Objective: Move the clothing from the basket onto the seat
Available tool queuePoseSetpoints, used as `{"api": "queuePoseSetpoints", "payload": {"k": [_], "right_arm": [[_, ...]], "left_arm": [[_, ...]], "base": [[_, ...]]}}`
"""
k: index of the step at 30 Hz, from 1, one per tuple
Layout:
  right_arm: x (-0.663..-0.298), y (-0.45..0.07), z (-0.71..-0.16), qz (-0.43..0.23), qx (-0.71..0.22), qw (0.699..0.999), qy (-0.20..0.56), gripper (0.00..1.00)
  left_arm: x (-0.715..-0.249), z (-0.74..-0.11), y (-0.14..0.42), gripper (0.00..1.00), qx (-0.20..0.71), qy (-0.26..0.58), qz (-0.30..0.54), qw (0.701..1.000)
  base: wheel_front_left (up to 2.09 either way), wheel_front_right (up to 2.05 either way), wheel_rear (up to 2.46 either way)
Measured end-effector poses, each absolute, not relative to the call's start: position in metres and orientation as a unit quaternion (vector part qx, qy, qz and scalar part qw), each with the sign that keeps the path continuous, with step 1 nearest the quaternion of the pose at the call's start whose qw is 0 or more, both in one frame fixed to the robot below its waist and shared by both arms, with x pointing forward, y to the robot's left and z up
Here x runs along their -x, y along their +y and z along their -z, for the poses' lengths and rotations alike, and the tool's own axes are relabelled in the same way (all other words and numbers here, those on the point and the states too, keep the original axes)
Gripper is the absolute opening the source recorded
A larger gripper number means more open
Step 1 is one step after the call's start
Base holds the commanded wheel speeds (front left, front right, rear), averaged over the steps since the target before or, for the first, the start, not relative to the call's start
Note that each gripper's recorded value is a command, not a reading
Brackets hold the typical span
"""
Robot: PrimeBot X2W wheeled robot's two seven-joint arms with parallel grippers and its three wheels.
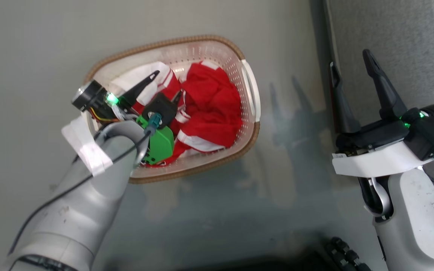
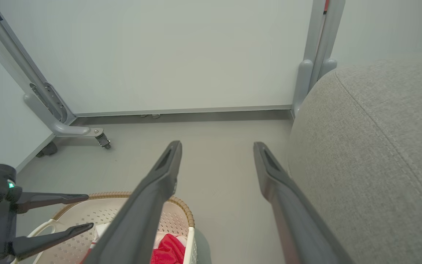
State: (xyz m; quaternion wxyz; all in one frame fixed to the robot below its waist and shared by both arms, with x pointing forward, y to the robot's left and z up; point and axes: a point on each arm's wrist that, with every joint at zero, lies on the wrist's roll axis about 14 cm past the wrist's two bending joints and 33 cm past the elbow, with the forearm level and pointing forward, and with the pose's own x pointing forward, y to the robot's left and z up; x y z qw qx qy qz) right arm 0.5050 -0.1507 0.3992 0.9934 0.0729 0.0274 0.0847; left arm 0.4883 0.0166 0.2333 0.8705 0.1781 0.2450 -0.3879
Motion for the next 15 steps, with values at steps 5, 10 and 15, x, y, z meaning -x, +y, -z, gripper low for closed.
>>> {"api": "queuePoseSetpoints", "payload": {"k": [5, 10, 15], "right_arm": [[-0.509, -0.150, -0.362, -0.087, -0.071, 0.992, 0.060, 1.00], [-0.505, -0.147, -0.326, -0.099, -0.063, 0.988, 0.099, 1.00], [-0.501, -0.148, -0.300, -0.101, -0.061, 0.985, 0.126, 1.00]], "left_arm": [[-0.480, -0.178, 0.016, 1.00, -0.208, 0.306, 0.423, 0.827], [-0.459, -0.130, 0.015, 1.00, -0.239, 0.363, 0.455, 0.777], [-0.450, -0.098, 0.009, 1.00, -0.255, 0.396, 0.473, 0.745]], "base": [[0.00, 0.00, 0.00], [0.00, 0.00, 0.00], [0.00, 0.00, 0.00]]}}
